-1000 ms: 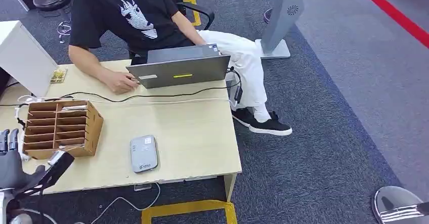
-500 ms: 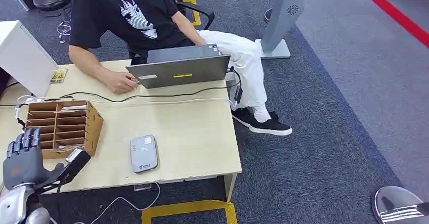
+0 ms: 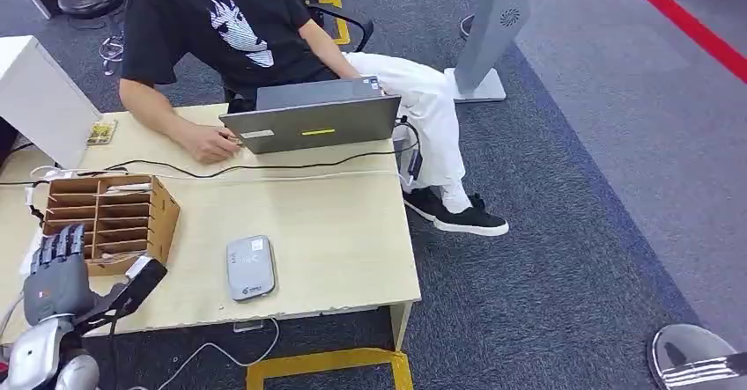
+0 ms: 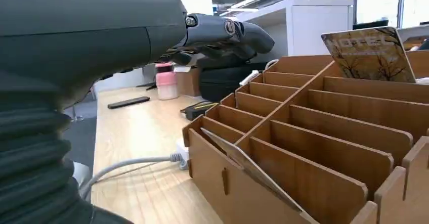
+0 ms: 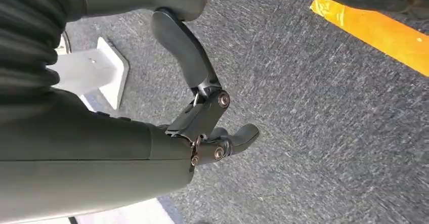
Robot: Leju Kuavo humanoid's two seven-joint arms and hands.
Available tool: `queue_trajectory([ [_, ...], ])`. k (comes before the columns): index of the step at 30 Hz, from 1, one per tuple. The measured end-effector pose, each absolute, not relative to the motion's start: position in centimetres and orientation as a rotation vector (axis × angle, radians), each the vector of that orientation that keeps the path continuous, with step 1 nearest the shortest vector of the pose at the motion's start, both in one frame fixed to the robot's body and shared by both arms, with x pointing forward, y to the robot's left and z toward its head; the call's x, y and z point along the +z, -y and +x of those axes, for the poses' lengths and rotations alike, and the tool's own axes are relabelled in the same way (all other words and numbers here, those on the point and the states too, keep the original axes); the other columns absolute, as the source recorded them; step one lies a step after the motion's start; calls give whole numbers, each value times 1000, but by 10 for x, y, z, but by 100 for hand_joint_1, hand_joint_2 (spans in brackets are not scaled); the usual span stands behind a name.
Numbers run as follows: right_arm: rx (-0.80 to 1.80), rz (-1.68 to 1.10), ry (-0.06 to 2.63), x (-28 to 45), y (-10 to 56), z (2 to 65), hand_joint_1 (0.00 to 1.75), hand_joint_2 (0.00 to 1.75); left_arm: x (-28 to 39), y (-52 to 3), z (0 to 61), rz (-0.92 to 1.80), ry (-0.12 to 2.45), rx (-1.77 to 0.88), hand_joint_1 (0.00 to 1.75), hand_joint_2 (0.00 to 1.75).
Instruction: Pass the card to the sensor for recognition and then transmit it.
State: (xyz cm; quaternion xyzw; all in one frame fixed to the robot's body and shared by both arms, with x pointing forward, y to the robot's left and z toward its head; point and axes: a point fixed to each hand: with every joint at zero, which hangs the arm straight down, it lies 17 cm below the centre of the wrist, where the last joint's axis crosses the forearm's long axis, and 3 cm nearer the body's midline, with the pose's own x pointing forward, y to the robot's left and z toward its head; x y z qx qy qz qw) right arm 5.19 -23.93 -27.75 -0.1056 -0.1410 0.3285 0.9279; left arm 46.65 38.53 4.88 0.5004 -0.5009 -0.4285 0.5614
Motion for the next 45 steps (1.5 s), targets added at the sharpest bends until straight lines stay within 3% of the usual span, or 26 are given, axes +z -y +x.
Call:
queue_trajectory([
  [17,663,-223,307,-277,240,55,0,175,31,-387,468,1165,1141,-1005,0,175],
  [18,662,-222,308,-277,240,55,0,175,30,-386,468,1162,1141,-1004,77,175],
  [19,661,-222,308,-277,240,55,0,175,29,-386,468,1159,1141,-1005,175,175],
  [45,670,-225,311,-276,240,55,0,175,30,-386,468,1182,1149,-978,175,175],
])
